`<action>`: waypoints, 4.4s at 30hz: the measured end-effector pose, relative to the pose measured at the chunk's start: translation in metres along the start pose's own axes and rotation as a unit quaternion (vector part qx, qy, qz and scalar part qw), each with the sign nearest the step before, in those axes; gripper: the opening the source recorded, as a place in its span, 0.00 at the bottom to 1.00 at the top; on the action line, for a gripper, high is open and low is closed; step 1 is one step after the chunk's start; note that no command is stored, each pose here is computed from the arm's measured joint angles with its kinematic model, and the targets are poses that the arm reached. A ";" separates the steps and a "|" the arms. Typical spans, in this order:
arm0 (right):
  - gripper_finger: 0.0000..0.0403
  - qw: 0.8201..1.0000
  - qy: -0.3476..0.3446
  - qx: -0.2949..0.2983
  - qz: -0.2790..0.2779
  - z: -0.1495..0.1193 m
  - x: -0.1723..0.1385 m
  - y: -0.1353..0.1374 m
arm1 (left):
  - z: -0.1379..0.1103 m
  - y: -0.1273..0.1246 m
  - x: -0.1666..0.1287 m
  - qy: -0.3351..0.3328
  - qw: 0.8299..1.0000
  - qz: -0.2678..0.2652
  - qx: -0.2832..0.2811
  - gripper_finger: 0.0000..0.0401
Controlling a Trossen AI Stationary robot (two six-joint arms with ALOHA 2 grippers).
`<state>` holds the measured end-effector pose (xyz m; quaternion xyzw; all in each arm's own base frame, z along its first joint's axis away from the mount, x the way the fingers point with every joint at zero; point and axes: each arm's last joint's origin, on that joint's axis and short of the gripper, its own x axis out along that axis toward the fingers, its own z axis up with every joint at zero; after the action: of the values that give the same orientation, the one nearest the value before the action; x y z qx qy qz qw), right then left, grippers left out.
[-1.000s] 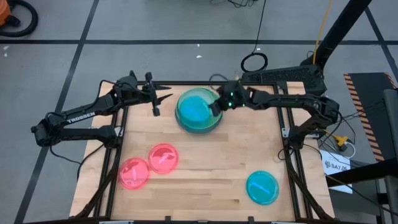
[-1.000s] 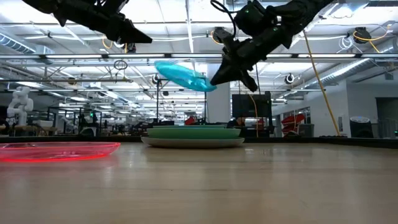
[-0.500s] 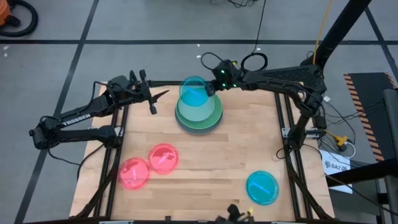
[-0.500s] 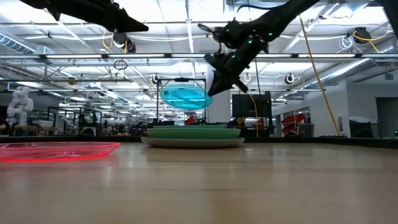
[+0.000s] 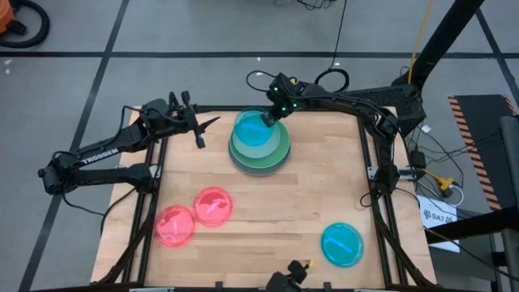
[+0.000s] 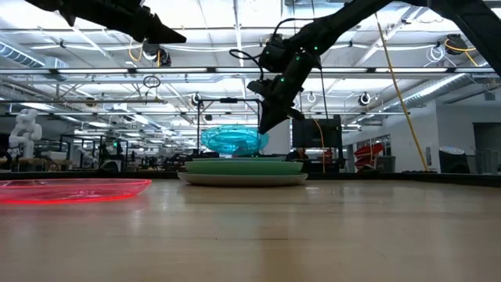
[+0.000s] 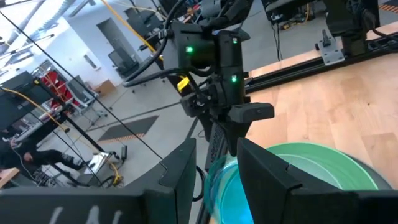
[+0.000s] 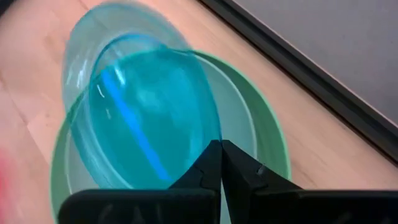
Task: Stack plastic plates
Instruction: Stack the blue plate on the light green plate, then stack the pink plate on the blue plate
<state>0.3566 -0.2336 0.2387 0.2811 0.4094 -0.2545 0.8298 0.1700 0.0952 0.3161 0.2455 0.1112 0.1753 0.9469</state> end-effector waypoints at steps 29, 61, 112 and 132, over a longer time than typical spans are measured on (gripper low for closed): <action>0.23 0.997 0.016 -0.073 0.003 -0.015 0.004 0.039 | -0.003 -0.002 0.000 0.017 0.999 -0.010 -0.030 0.31; 0.20 0.865 -0.278 -0.397 0.127 -0.156 -0.072 0.160 | -0.014 -0.077 -0.015 0.234 0.908 -0.206 -0.279 0.31; 0.20 0.828 -0.398 -0.389 0.071 -0.179 -0.131 0.060 | -0.063 -0.161 0.020 0.495 0.807 -0.289 -0.144 0.31; 0.20 0.831 -0.396 -0.385 0.071 -0.180 -0.130 0.060 | -0.060 -0.172 0.017 0.502 0.800 -0.292 -0.149 0.31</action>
<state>0.2297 -0.0446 0.2704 -0.1574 0.0894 -0.1062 0.9777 0.2154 -0.0132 0.1759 -0.0655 0.6101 0.0037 0.7896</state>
